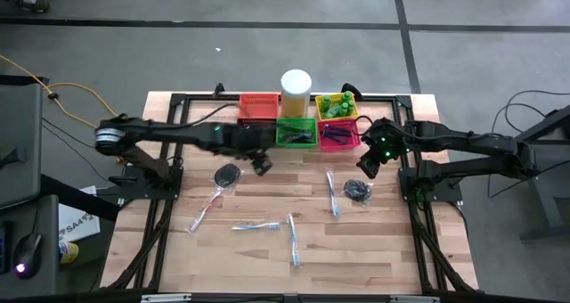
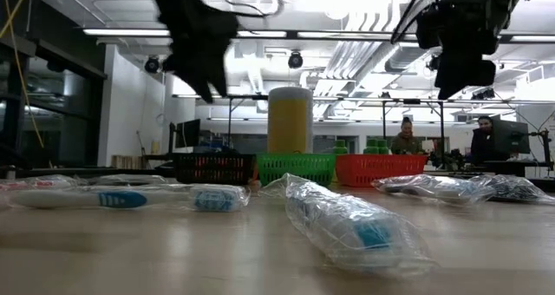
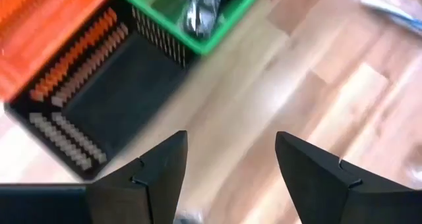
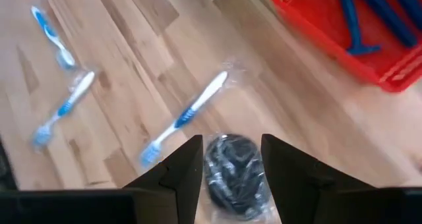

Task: Pick & Place Travel size toiletries
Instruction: Put the black hairbrush into the orange bin

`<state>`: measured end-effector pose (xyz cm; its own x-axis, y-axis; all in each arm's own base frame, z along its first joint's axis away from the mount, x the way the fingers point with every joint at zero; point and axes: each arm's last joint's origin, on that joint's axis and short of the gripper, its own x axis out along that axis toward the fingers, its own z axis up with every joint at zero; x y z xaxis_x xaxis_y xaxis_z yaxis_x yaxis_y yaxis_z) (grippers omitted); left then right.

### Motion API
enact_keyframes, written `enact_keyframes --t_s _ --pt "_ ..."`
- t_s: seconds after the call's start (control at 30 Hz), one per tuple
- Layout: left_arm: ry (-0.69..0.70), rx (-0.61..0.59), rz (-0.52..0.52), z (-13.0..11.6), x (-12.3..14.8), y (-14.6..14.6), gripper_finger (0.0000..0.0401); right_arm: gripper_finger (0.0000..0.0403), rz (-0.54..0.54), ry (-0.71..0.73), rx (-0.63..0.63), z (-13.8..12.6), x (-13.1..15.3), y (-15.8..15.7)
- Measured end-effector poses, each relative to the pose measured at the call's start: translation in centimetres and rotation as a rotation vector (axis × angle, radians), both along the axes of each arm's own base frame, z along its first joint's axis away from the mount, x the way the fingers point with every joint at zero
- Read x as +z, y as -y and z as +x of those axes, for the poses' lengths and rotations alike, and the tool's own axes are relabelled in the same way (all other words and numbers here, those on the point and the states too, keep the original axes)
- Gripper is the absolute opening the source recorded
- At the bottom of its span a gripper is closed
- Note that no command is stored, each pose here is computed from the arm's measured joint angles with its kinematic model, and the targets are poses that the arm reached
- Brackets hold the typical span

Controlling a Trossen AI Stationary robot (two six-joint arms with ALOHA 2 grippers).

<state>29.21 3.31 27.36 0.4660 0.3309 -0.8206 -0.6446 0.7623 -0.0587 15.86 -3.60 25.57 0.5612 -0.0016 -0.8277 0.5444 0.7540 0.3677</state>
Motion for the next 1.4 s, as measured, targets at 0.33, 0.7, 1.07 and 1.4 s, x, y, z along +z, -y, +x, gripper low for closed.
enact_keyframes --t_s 0.33,0.7,1.07,1.4 --pt "0.162 0.023 0.033 -8.0 0.4 3.3 0.0228 0.0148 0.129 -0.01 -0.208 0.4 0.0 -2.2" --pt "0.28 -0.021 0.028 -13.3 -0.9 4.7 0.0228 0.0148 0.244 -0.205 -0.677 0.3 -1.9 -4.6" --pt "0.264 -0.054 0.042 -13.3 -1.3 4.7 0.0228 0.0148 0.2 -0.396 -0.839 2.1 -6.0 -7.9" --pt "0.274 -0.069 0.021 -13.2 -1.2 4.8 0.0228 0.0148 0.235 -0.45 -0.918 1.4 -10.2 -8.3"
